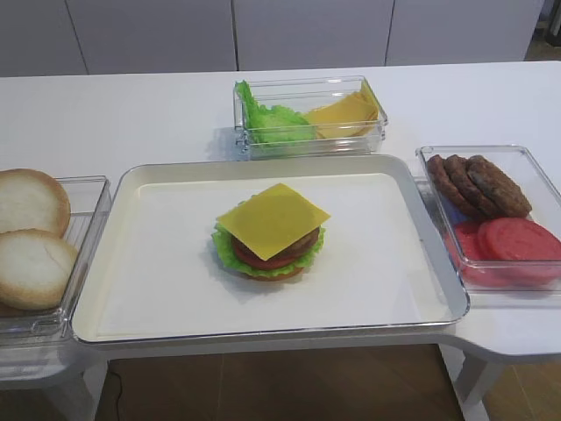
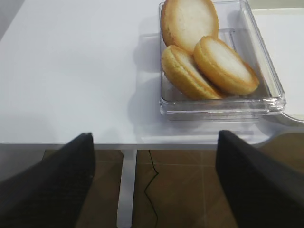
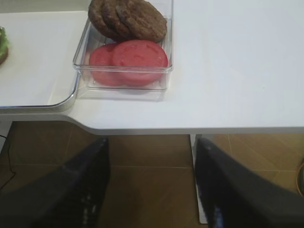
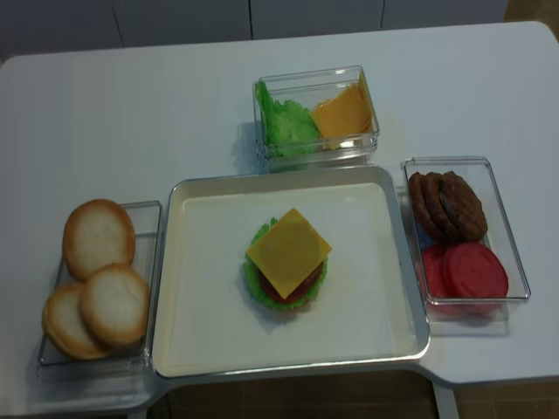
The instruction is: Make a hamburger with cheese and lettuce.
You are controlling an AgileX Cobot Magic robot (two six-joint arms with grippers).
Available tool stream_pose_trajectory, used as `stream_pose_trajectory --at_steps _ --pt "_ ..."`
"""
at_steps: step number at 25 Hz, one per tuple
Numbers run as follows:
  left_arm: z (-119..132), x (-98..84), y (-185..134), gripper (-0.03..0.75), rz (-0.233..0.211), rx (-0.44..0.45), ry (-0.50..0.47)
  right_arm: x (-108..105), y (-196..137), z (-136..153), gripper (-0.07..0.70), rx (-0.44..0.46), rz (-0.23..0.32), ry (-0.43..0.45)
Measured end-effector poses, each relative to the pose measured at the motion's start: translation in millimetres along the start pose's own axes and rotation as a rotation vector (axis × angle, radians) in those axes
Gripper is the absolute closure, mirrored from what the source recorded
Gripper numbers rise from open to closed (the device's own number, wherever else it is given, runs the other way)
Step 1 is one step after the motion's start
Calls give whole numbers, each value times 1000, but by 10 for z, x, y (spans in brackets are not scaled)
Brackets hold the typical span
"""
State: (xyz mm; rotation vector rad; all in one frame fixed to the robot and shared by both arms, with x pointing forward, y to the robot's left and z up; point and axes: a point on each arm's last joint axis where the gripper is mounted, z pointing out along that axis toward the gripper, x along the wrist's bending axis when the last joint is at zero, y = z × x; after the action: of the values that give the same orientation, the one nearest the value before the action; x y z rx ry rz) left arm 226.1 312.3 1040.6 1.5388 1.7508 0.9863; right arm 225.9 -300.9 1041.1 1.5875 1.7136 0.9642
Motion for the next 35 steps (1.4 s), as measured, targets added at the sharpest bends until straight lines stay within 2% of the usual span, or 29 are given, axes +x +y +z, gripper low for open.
stream_pose_trajectory --at_steps 3,7,11,23,29,35 --pt "0 0 0 135 0 0 0 6 0 6 203 -2 -9 7" --pt "0 0 0 135 0 0 0 6 -11 49 202 -6 -81 7" --pt "0 0 0 135 0 0 0 6 -4 49 202 -13 -94 7" --pt "0 0 0 135 0 0 0 6 -4 49 203 -13 -67 7" --pt "0 0 0 135 0 0 0 10 -4 50 203 -14 -41 -33" --pt "0 0 0 135 0 0 0 11 -4 50 203 -14 -39 -37"
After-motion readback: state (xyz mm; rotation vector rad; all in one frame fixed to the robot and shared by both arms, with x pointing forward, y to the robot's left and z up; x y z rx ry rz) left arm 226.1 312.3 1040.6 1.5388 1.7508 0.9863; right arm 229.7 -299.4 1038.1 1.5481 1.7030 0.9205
